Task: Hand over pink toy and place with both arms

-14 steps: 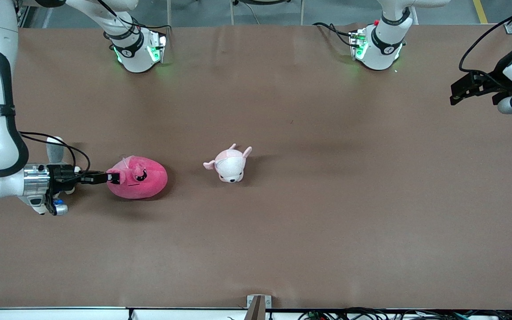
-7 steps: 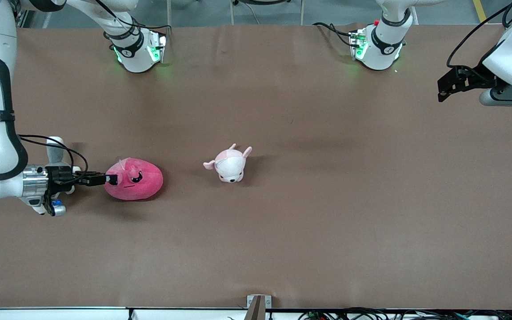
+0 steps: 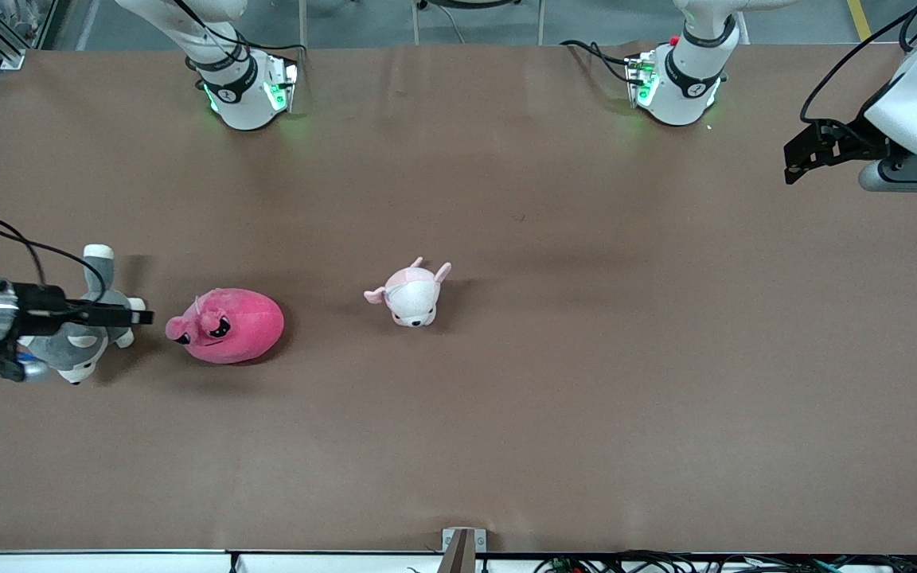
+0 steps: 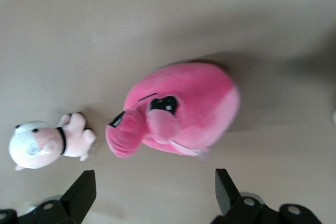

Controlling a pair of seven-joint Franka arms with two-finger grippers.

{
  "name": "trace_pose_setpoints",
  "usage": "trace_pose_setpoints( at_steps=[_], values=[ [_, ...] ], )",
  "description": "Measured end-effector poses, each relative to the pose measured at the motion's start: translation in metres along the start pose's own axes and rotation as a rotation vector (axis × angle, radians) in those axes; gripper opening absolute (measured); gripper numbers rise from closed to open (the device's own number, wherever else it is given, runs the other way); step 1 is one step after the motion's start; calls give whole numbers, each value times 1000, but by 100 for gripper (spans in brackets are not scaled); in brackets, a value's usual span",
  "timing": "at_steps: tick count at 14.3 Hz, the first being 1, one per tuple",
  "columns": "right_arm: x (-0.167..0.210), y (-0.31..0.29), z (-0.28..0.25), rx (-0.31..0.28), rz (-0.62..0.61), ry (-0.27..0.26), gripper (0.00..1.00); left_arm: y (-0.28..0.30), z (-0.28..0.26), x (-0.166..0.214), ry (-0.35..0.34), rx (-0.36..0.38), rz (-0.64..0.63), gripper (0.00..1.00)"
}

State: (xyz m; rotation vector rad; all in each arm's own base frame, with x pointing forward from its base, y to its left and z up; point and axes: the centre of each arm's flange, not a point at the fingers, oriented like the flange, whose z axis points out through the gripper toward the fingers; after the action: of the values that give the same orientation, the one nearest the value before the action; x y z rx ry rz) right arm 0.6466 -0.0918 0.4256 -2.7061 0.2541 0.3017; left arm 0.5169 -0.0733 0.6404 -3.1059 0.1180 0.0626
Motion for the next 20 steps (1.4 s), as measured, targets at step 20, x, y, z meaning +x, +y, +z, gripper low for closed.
trace_pose_setpoints(
  at_steps=[20],
  values=[
    [-106,-103,-179,-386,-181,328,100,-23,8,1,-17,-2,-23,100]
  ],
)
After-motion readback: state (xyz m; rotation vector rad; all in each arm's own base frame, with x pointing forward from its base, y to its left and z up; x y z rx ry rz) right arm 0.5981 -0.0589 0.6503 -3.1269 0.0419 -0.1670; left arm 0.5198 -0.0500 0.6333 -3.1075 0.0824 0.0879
